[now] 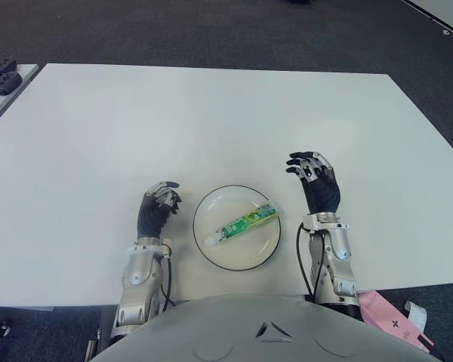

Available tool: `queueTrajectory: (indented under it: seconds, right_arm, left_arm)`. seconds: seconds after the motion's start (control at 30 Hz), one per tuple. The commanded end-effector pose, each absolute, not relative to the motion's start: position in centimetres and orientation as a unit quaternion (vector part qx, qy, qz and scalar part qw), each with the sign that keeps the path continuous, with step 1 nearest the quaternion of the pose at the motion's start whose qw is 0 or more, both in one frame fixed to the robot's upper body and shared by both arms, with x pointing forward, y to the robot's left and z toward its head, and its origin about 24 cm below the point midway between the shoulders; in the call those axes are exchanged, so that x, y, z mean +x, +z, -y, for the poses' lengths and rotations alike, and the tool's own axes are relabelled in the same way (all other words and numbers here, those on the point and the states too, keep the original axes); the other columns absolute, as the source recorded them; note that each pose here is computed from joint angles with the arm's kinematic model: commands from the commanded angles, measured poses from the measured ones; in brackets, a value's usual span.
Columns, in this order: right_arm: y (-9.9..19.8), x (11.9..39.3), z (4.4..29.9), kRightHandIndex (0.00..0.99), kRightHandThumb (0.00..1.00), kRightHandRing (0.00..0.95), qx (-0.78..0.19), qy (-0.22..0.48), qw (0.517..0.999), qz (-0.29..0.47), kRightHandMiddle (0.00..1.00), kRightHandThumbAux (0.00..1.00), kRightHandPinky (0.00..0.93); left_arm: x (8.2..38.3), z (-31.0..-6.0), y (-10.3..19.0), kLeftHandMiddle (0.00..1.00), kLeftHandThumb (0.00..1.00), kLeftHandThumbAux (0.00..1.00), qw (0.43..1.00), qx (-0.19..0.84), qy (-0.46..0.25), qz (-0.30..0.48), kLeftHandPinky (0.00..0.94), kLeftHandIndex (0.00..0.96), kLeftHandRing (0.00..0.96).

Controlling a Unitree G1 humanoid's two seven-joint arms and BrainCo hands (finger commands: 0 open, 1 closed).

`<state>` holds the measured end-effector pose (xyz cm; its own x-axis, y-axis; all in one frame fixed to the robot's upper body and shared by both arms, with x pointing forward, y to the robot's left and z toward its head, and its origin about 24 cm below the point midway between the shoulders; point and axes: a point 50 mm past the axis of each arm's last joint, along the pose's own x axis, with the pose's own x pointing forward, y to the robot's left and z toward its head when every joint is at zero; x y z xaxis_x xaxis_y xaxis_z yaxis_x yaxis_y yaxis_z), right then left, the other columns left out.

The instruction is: Put the toothpaste on the table into the plate.

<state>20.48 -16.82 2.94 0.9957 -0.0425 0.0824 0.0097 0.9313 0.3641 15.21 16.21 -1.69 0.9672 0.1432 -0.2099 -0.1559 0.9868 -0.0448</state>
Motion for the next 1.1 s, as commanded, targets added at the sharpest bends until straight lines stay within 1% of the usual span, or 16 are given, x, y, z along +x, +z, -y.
queueTrajectory:
  seconds: [0.03,0.37,0.77,1.1]
  right_arm:
    - [1.8,20.1,17.0,0.417,0.692,0.451,0.190,-0.044,0.981,0.010,0.446,0.729,0.465]
    - [0.5,19.4,16.8,0.424,0.703,0.469,0.163,-0.076,0.983,-0.030,0.467,0.727,0.485]
    - [-1.0,19.1,16.8,0.426,0.703,0.476,0.163,-0.078,0.979,-0.092,0.485,0.726,0.482]
    - [-1.4,19.0,16.7,0.426,0.706,0.481,0.178,-0.082,0.970,-0.142,0.485,0.726,0.495]
  left_arm:
    - [14.5,-16.3,-2.9,0.720,0.704,0.721,0.985,-0.028,0.082,-0.148,0.697,0.432,0.710]
    - [14.5,-16.3,-2.8,0.720,0.705,0.721,0.985,-0.029,0.086,-0.148,0.700,0.432,0.711]
    - [14.5,-16.4,-2.7,0.711,0.705,0.722,0.987,-0.034,0.076,-0.135,0.693,0.432,0.702]
    - [14.6,-16.5,-2.7,0.717,0.704,0.722,0.988,-0.029,0.076,-0.134,0.708,0.432,0.708]
